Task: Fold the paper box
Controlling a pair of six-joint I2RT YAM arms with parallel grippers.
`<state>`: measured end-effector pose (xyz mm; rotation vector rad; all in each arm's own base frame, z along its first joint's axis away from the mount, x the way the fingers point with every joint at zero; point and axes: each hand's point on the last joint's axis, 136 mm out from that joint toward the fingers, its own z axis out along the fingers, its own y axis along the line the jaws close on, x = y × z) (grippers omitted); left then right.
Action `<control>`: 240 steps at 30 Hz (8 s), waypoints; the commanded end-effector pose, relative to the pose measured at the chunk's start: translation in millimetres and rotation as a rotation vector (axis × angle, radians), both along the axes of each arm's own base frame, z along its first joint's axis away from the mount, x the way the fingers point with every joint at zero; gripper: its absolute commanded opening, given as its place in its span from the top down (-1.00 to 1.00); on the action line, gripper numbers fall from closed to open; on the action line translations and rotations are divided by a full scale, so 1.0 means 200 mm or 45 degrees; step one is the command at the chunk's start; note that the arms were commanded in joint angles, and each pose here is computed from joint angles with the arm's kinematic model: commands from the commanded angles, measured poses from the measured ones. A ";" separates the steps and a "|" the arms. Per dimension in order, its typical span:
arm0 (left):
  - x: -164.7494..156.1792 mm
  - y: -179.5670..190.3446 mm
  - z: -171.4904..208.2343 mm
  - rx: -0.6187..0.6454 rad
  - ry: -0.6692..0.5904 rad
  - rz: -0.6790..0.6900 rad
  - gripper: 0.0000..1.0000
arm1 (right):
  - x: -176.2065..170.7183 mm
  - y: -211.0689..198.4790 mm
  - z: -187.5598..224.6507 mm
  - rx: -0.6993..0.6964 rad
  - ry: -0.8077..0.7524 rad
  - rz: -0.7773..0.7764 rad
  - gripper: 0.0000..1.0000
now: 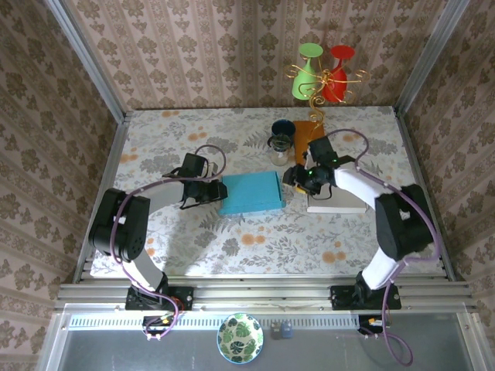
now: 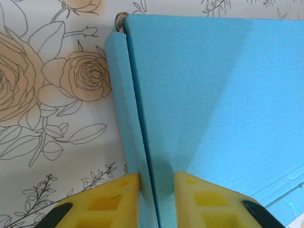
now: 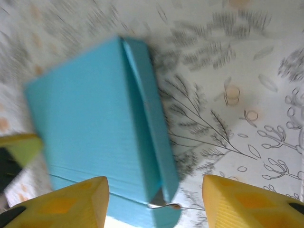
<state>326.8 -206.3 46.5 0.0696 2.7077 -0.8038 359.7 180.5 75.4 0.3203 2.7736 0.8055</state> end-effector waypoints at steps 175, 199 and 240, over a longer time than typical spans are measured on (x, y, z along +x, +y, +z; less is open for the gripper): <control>-0.56 -0.40 0.39 0.090 -1.083 -1.312 0.17 | -0.33 -0.01 0.17 0.761 0.952 -0.783 -0.34; -0.56 -0.40 0.40 0.075 -0.981 -1.257 0.31 | -0.30 -0.45 0.60 0.418 0.125 -0.993 -0.36; -0.60 -0.36 0.40 0.163 -0.931 -1.245 0.28 | -0.47 0.11 0.12 0.195 0.302 -0.753 0.46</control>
